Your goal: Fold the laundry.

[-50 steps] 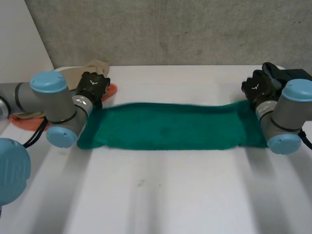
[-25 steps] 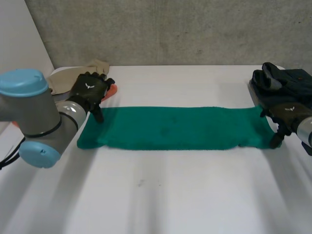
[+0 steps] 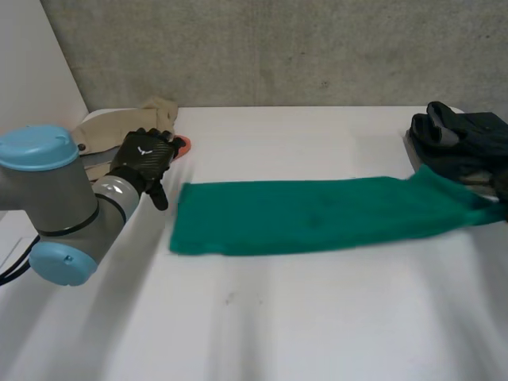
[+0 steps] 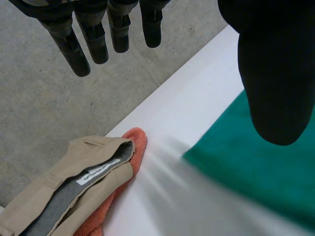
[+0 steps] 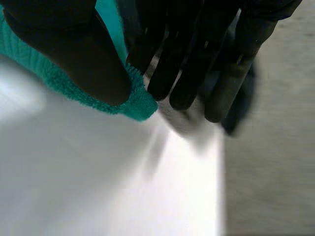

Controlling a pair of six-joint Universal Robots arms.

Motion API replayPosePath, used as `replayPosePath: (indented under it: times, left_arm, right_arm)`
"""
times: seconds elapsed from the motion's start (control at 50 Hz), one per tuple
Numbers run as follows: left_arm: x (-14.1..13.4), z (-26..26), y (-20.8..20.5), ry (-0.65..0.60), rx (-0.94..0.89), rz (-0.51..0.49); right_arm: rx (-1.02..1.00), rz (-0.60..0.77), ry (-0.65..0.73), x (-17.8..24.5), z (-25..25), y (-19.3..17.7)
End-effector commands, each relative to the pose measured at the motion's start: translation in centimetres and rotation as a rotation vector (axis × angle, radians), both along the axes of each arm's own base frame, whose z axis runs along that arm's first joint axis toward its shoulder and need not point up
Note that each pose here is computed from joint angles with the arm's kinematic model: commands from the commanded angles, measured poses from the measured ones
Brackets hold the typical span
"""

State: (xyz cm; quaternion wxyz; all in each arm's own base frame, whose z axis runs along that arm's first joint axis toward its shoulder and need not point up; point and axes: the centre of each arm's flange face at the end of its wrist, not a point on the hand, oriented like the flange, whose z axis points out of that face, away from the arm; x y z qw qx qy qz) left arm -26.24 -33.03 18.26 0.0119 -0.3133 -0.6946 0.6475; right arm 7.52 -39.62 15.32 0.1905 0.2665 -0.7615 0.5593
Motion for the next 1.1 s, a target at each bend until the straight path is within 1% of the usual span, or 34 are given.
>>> replayPosePath:
  times: [0.02,0.04,0.12,0.14,0.2,0.22,0.28,0.3,0.34,0.36,0.42,0.44,0.52,0.58,0.64,0.7,0.72,0.74,0.8,0.82,0.86,0.88,0.94,0.98,1.0,1.06,1.1]
  left_arm:
    - [0.5,0.4,0.7,-0.002,0.005,0.007]
    - [0.7,0.5,0.7,-0.001,0.004,0.010]
    - [0.9,0.9,0.9,0.002,-0.001,0.016]
    - [1.0,1.0,0.9,0.003,-0.003,0.016]
    - [1.1,1.4,1.3,0.013,-0.006,0.019]
    - [1.1,1.6,1.4,0.018,-0.007,0.018]
    - [1.4,2.2,1.7,0.044,-0.007,0.026]
    - [1.6,2.2,1.8,0.049,-0.005,0.030]
    - [1.9,2.5,2.0,0.068,0.000,0.039]
    - [2.0,2.6,2.1,0.073,0.002,0.040]
    - [2.3,2.5,2.3,0.076,0.011,0.047]
    - [2.4,2.3,2.4,0.075,0.016,0.049]
    - [2.5,1.9,2.6,0.071,0.026,0.053]
    - [2.6,1.7,2.6,0.070,0.031,0.054]
    - [2.6,1.8,2.5,0.070,0.029,0.056]
    - [2.6,2.0,2.4,0.073,0.021,0.054]
    - [2.5,2.0,2.4,0.074,0.019,0.051]
    - [2.4,2.1,2.4,0.075,0.016,0.049]
    - [2.1,2.3,2.5,0.076,0.011,0.041]
    - [2.1,2.3,2.5,0.077,0.011,0.038]
    - [1.8,2.4,2.6,0.078,0.005,0.032]
    - [1.7,2.4,2.7,0.078,0.007,0.029]
    - [1.2,2.3,3.0,0.077,0.009,0.012]
    - [0.8,2.2,3.2,0.078,0.012,0.002]
    - [0.8,2.1,3.3,0.078,0.013,0.000]
    - [0.6,2.0,3.4,0.076,0.018,-0.004]
    - [0.5,1.8,3.4,0.073,0.021,-0.008]
  right_arm:
    - [-0.046,0.012,0.304,-2.0,1.4,-0.8]
    - [-0.051,0.027,0.324,-1.7,1.5,-0.8]
    - [-0.157,0.153,0.334,3.2,2.6,-0.6]
    - [-0.219,0.236,0.323,6.3,3.1,-0.2]
    - [-0.320,0.391,0.307,11.8,3.9,1.5]
    - [-0.384,0.495,0.296,15.3,4.5,3.2]
    - [-0.474,0.652,0.271,20.1,5.2,6.0]
    - [-0.518,0.756,0.249,23.0,5.2,8.1]
    - [-0.546,0.859,0.222,25.7,4.8,10.1]
    - [-0.553,0.956,0.201,28.0,3.7,12.0]
    - [-0.537,1.087,0.177,31.0,1.5,14.5]
    - [-0.517,1.154,0.161,32.6,0.0,15.9]
    - [-0.424,1.237,0.155,34.5,-3.7,17.9]
    - [-0.392,1.277,0.150,34.9,-4.6,18.9]
    - [-0.400,1.237,0.145,34.8,-3.4,18.6]
    - [-0.381,1.118,0.099,33.8,-1.2,17.8]
    - [-0.368,1.080,0.070,33.7,-0.7,17.7]
    - [-0.327,0.995,-0.004,33.0,0.3,17.4]
    - [-0.268,0.863,-0.118,31.3,1.5,16.1]
    - [-0.217,0.780,-0.173,29.7,1.9,14.9]
    - [-0.144,0.704,-0.212,27.6,2.0,13.7]
    - [-0.068,0.652,-0.232,26.0,1.7,13.3]
    - [0.061,0.574,-0.236,23.6,0.4,13.0]
    - [0.112,0.538,-0.223,22.6,-0.4,12.9]
    - [0.144,0.499,-0.208,21.4,-1.1,12.5]
    - [0.170,0.443,-0.178,19.5,-2.1,11.6]
    - [0.165,0.414,-0.128,18.3,-2.7,11.0]
